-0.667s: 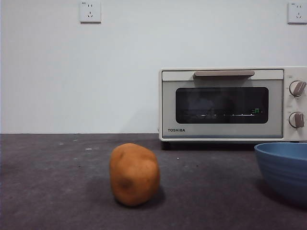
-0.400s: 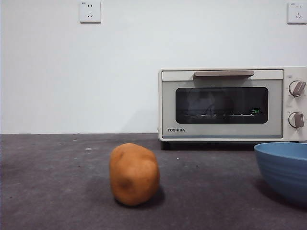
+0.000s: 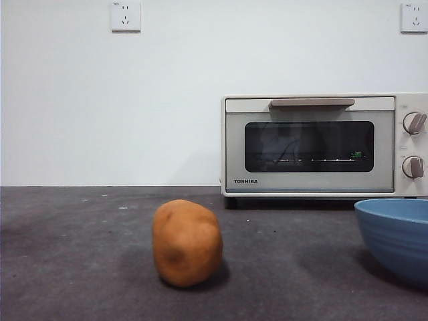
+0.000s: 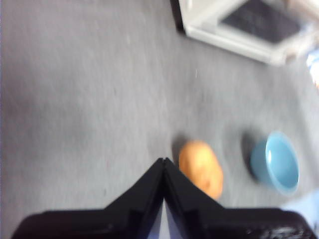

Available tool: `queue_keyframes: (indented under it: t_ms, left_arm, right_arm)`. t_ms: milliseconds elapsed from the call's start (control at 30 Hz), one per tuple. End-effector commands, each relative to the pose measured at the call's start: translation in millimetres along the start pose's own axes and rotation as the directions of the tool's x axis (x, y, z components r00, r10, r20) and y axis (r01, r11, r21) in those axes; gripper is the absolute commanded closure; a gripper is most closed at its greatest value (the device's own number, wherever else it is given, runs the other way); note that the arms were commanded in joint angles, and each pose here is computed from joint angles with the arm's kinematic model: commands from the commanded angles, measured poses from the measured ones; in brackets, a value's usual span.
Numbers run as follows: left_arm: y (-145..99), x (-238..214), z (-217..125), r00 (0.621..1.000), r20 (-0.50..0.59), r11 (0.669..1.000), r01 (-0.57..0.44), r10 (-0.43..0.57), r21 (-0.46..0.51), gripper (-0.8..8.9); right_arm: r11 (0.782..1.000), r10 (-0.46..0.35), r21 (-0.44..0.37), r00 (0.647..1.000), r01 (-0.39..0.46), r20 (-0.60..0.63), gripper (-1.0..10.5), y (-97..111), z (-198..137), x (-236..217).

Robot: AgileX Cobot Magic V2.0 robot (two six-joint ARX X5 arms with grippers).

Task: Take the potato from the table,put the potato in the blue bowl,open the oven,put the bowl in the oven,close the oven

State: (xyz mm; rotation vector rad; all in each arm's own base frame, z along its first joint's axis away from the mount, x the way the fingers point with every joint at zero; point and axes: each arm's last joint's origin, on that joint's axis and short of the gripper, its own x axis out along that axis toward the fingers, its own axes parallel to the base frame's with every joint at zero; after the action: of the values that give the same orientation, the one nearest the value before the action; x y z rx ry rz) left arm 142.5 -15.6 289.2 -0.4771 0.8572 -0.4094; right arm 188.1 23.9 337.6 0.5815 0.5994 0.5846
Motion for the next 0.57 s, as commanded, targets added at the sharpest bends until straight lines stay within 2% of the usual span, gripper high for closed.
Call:
queue_keyframes:
  t_ms: [33, 133, 267, 433, 567]
  left_arm:
    - [-3.0, -0.7, -1.2, 0.999, -0.044, 0.997, 0.008, -0.005, 0.074, 8.19]
    - [-4.8, 0.0, -4.7, 0.997, -0.081, 0.996, 0.012, -0.005, 0.088, 8.19]
    - [-7.1, 1.2, -10.3, 0.991, -0.135, 0.994, 0.023, -0.009, 0.108, 8.19]
    - [-10.3, 2.5, -16.8, 0.980, -0.198, 0.992, 0.040, -0.015, 0.122, 8.19]
    - [-14.4, 4.3, -19.1, 0.975, -0.221, 0.987, 0.065, -0.031, 0.147, 8.19]
  right_arm:
    - [0.999, 0.034, -0.002, 0.992, -0.034, -0.124, 9.5, 7.1, 2.7, 24.2]
    - [1.000, 0.002, -0.019, 0.967, -0.007, -0.255, 9.5, 17.6, 0.4, 53.8]
    - [0.993, -0.082, -0.110, 0.915, 0.041, -0.395, 9.5, 35.8, -8.7, 93.2]
    - [0.968, -0.202, -0.233, 0.837, 0.092, -0.509, 9.5, 56.2, -26.3, 133.4]
    - [0.944, -0.266, -0.320, 0.762, 0.081, -0.591, 9.4, 71.3, -45.1, 163.4]
